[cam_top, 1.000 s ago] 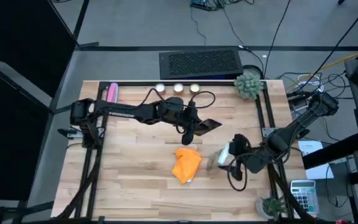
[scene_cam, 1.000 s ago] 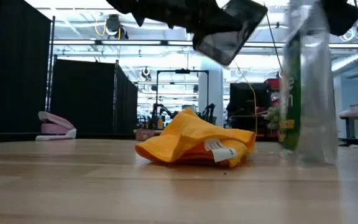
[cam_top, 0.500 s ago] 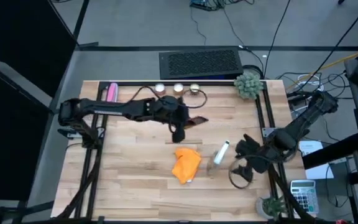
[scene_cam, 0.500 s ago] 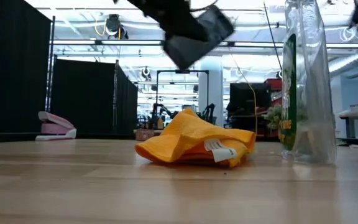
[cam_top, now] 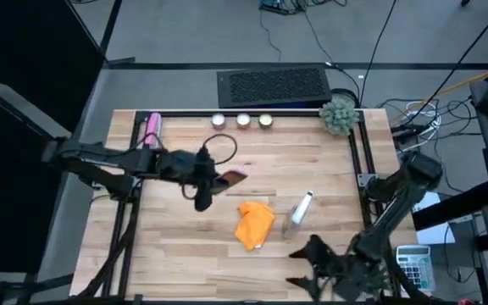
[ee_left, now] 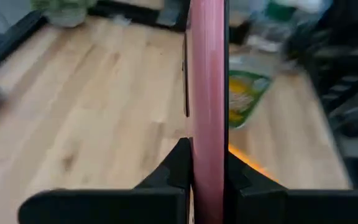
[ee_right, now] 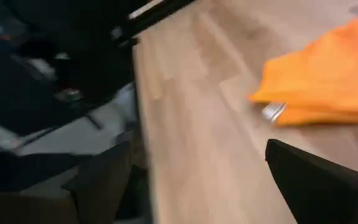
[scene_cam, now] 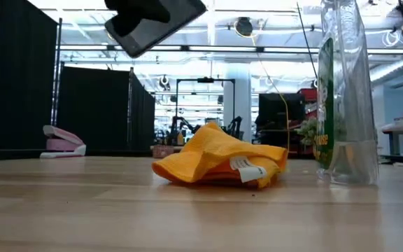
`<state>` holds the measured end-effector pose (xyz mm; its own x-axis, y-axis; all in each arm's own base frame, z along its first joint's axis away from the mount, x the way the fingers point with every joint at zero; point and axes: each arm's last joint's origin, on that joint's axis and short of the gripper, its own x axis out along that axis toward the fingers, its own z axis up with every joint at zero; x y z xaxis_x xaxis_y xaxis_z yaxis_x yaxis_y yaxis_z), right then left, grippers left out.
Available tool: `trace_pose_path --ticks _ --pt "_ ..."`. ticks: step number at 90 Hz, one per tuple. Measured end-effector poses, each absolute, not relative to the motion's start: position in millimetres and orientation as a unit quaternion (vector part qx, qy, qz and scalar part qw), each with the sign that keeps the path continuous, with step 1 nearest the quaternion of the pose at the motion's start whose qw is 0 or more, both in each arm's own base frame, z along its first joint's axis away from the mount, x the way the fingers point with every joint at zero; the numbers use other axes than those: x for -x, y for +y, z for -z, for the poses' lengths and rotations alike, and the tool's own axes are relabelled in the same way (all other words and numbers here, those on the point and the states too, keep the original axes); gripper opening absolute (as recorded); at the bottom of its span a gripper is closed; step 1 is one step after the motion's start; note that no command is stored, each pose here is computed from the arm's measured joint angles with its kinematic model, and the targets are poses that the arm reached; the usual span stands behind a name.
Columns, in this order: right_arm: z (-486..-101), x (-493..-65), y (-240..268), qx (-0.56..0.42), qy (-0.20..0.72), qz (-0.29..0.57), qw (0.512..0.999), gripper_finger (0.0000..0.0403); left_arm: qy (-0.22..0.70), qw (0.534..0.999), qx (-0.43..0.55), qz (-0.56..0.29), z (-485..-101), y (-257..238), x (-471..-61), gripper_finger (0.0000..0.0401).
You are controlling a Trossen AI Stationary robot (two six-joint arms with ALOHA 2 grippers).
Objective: Apply microfiber cloth
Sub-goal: Wipe the front side of the pink cellphone using the orange microfiber cloth
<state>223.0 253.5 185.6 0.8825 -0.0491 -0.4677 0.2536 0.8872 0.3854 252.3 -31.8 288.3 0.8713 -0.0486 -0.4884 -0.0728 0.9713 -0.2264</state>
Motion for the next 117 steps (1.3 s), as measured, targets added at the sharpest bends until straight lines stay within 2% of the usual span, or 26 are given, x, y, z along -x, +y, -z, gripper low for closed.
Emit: trace_pose_path --ticks 19,32,41,54,63,81,98,108,117 --pt "-168 -242 217 -0.138 0.276 0.170 0.936 0.0352 0.259 0.952 0.160 0.005 -250 -56 -247 0.0012" --pt "-171 -243 190 -0.105 0.312 0.224 0.917 0.0352 0.281 0.946 0.163 -0.010 -232 -67 -242 0.0012" --pt "-181 -248 186 -0.146 0.309 0.206 0.917 0.0352 0.283 0.944 0.169 -0.015 -228 -76 -240 0.0012" --pt "-197 -266 212 -0.201 0.228 0.100 0.948 0.0352 0.279 0.945 0.168 -0.023 -227 -87 -236 0.0012" --pt "-183 -278 224 -0.172 0.196 0.075 0.963 0.0352 0.271 0.947 0.171 -0.038 -227 -92 -234 0.0012" --pt "-148 -313 194 -0.104 0.217 0.148 0.959 0.0352 0.276 0.941 0.185 -0.068 -217 -102 -236 0.0012" --pt "-123 -341 150 -0.161 0.330 0.185 0.911 0.0351 0.283 0.933 0.209 -0.080 -196 -112 -249 0.0012" --pt "-111 -348 139 -0.203 0.377 0.187 0.884 0.0320 0.280 0.931 0.224 -0.070 -186 -117 -257 0.0012" --pt "-102 -349 139 -0.220 0.379 0.198 0.877 0.0256 0.276 0.931 0.232 -0.059 -181 -120 -263 0.0012"
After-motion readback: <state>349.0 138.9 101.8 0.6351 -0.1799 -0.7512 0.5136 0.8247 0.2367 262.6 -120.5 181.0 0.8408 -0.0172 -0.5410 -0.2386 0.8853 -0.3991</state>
